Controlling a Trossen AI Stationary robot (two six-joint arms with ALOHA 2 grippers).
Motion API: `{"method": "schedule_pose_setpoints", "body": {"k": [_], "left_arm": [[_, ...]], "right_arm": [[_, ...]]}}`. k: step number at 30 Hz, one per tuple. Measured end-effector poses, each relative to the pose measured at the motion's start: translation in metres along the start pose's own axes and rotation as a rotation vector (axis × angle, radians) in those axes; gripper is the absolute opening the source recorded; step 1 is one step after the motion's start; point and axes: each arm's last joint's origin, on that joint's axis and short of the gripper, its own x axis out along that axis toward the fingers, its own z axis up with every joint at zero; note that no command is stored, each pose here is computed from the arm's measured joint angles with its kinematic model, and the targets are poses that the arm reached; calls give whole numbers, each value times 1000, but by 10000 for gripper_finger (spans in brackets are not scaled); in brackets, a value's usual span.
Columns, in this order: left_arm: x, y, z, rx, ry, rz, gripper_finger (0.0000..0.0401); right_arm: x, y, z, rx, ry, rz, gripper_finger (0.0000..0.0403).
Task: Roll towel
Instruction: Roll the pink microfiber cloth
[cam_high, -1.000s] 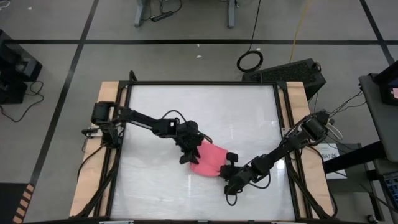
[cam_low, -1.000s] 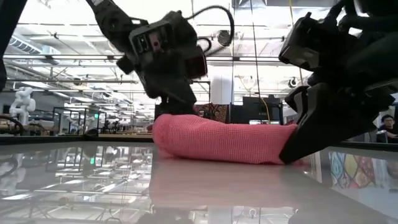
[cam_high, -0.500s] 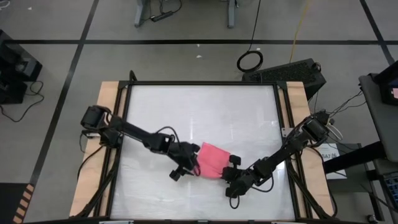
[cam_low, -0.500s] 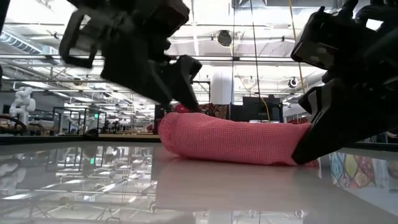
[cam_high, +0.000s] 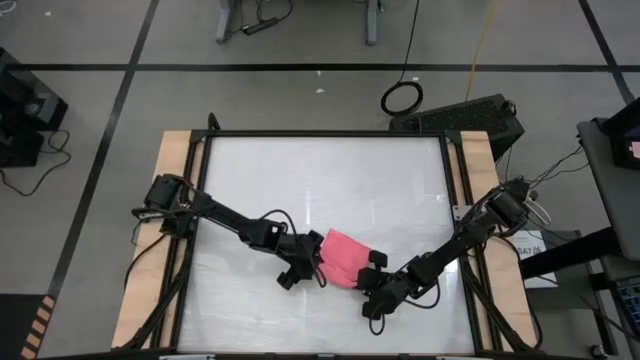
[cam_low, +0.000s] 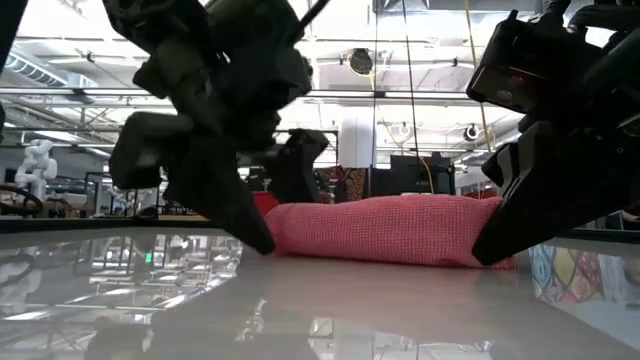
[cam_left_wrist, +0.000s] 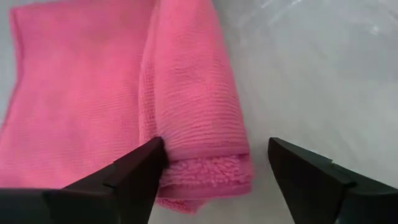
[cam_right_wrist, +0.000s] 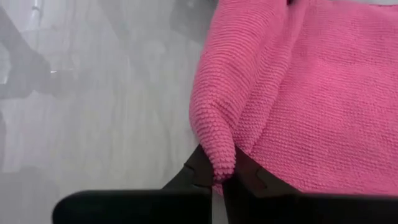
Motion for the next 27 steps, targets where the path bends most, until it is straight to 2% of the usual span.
{"method": "schedule_pose_setpoints", "body": {"k": [3, 5, 8, 12, 13, 18, 22, 27], "left_arm": [[5, 0, -4, -11, 2, -34, 264], [8, -1, -5, -15, -3, -62, 228], [9, -1, -6, -37, -8, -85, 147], [8, 4, -5, -138, -35, -134, 29], [8, 6, -5, -170, -45, -154, 19], [5, 16, -2, -357, -132, -260, 19], [2, 28, -8, -547, -130, -323, 15], [-1, 39, -18, -741, -96, -394, 13]], "right_arm": [[0, 0, 0, 7, 2, 2, 4], [0, 0, 0, 18, 2, 3, 4], [0, 0, 0, 25, 7, 9, 4], [-4, 2, 1, 18, 16, 28, 4], [-6, 2, 2, 4, 17, 30, 6], [-16, 0, 6, -19, 41, 30, 34], [-23, -3, 6, -26, 94, 44, 57], [-28, -4, 6, 4, 119, 37, 63]]}}
